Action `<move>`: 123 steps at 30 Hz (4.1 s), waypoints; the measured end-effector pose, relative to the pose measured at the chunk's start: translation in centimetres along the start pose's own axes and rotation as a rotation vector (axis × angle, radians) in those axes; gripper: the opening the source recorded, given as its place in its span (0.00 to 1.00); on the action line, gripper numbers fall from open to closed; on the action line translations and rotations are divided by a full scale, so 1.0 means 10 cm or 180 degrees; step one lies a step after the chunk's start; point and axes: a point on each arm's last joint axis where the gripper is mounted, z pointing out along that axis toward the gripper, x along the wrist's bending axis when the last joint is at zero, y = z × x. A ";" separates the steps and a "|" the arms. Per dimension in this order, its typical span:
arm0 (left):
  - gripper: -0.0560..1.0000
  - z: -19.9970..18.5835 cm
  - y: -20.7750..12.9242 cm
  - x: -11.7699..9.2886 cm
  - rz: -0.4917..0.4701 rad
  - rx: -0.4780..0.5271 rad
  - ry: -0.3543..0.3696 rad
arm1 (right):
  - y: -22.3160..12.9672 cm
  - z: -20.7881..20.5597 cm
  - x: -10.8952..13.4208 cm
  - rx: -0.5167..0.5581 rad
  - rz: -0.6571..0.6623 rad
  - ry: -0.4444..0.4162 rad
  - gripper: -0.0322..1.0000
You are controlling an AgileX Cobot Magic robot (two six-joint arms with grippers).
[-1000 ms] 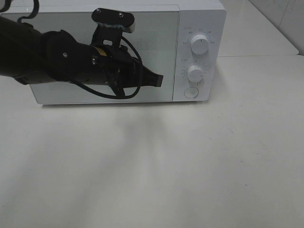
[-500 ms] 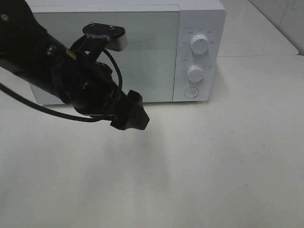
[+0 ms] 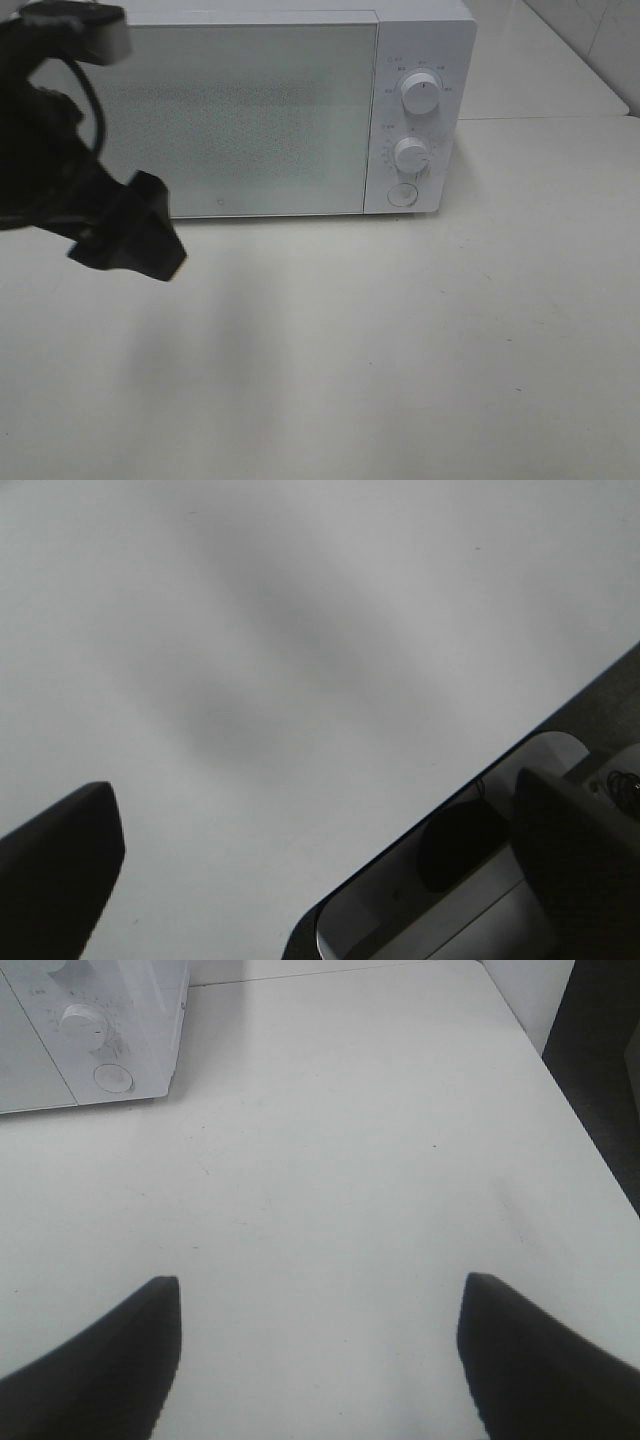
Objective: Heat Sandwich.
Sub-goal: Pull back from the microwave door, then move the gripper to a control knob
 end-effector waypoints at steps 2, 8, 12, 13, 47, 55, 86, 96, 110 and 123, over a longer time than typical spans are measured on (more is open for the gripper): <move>0.97 -0.15 -0.06 0.13 -0.0176 -0.0027 0.0096 | 0.00 0.00 0.00 0.0000 0.0000 0.0000 0.75; 0.97 -0.58 -0.28 0.53 -0.0692 -0.0158 0.0398 | 0.00 0.00 0.00 0.0000 0.0000 0.0000 0.75; 0.97 -0.92 -0.54 0.76 -0.1093 -0.0291 0.0692 | 0.00 0.00 0.00 0.0000 0.0000 0.0000 0.75; 0.97 -0.96 -0.60 0.77 -0.1155 -0.0307 0.0738 | 0.00 0.00 0.00 0.0000 0.0000 0.0000 0.75; 0.97 -0.93 -2.23 0.12 -0.1155 -0.1673 0.1272 | 0.00 0.00 0.00 0.0000 0.0000 0.0000 0.75; 0.97 -1.01 -2.42 -0.02 -0.1009 -0.2233 0.1415 | 0.00 0.00 0.00 0.0000 0.0000 0.0000 0.75; 0.97 -1.01 -2.43 -0.03 -0.1003 -0.2251 0.1422 | 0.00 0.00 0.01 0.0006 0.0016 0.0034 0.75; 0.97 -1.01 -2.43 -0.03 -0.1002 -0.2254 0.1423 | 0.00 0.00 0.01 0.0007 0.0020 0.0043 0.75; 0.97 -1.01 -2.43 -0.03 -0.1002 -0.2254 0.1423 | 0.00 0.00 0.01 -0.0009 0.0020 0.0045 0.84; 0.97 -1.01 -2.43 -0.03 -0.1002 -0.2254 0.1423 | 0.39 0.18 0.08 -0.0135 -0.0022 0.0079 0.84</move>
